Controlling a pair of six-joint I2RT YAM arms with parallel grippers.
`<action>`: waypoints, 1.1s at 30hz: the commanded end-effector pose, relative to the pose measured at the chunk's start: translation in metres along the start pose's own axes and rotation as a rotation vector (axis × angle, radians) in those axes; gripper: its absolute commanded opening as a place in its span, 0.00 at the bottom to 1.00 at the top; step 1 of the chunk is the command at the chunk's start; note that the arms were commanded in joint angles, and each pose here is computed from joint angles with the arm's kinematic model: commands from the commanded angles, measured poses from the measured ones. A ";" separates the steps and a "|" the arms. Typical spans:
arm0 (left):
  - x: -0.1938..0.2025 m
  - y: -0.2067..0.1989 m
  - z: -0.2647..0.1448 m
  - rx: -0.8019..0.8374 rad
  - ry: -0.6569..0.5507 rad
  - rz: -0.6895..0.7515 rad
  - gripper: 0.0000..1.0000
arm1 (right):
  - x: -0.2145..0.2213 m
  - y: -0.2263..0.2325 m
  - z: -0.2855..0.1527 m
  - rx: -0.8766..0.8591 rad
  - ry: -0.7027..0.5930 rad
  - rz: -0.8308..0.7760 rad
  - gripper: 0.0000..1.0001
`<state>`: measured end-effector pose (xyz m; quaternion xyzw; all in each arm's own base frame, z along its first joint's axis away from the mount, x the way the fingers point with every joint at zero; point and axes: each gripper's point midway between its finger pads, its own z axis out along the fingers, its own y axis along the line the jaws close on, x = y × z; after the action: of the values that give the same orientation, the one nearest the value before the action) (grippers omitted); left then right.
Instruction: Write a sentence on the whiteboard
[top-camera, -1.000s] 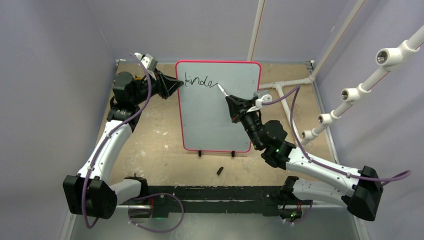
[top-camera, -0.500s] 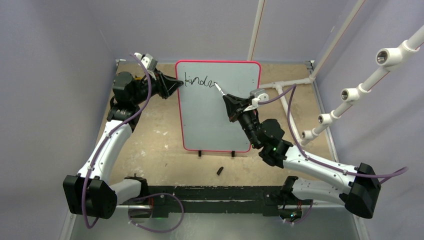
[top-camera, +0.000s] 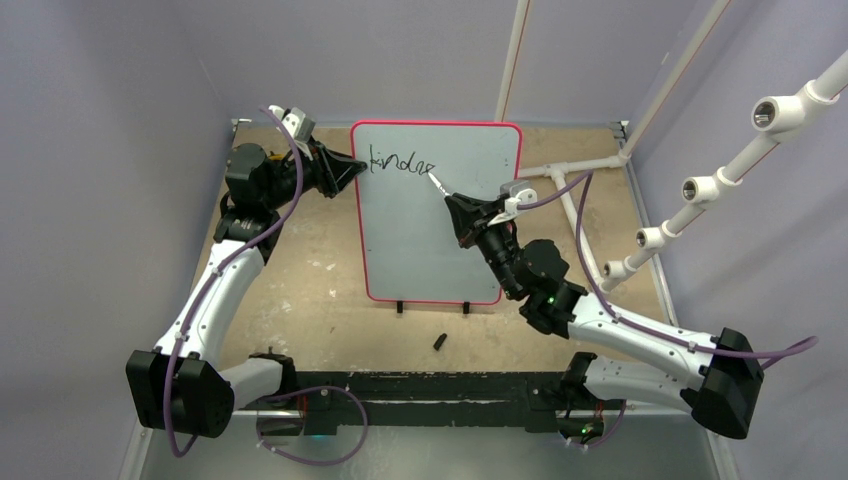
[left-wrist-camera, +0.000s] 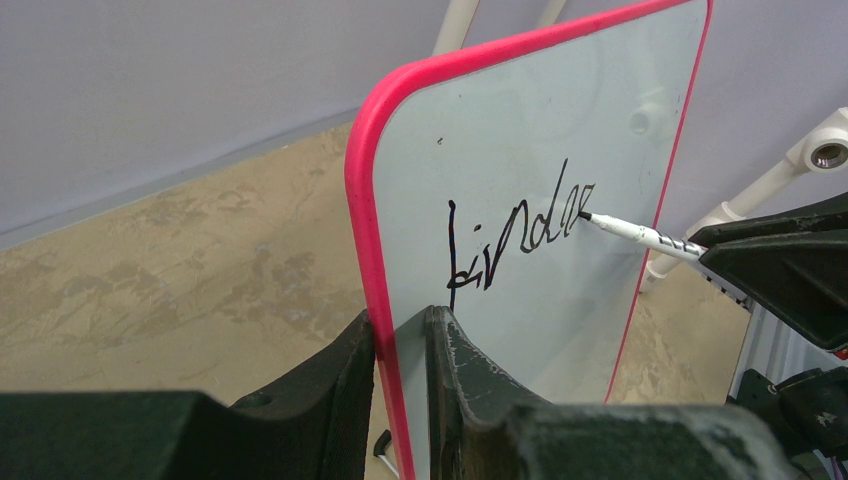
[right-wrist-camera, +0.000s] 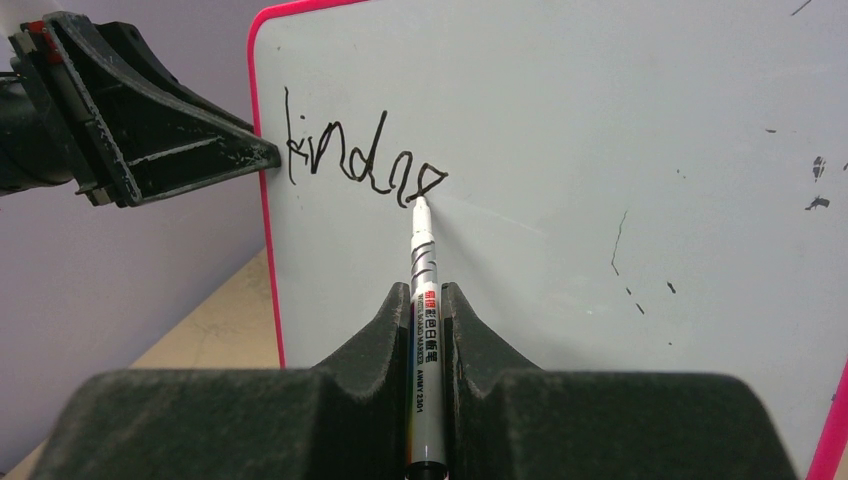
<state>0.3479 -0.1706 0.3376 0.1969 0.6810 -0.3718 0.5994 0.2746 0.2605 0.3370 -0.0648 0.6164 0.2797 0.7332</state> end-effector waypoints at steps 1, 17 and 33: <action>0.006 0.002 0.001 0.005 0.014 0.001 0.00 | 0.006 -0.008 -0.005 0.028 0.024 -0.007 0.00; 0.008 0.003 0.001 0.004 0.017 -0.002 0.00 | -0.022 -0.007 -0.011 0.005 -0.055 -0.001 0.00; 0.009 0.004 0.002 0.004 0.019 -0.005 0.00 | -0.044 -0.015 -0.006 0.068 -0.128 -0.008 0.00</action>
<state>0.3473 -0.1712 0.3377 0.1983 0.6805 -0.3730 0.5987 0.2684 0.2386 0.3489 -0.0503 0.6010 0.2659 0.7520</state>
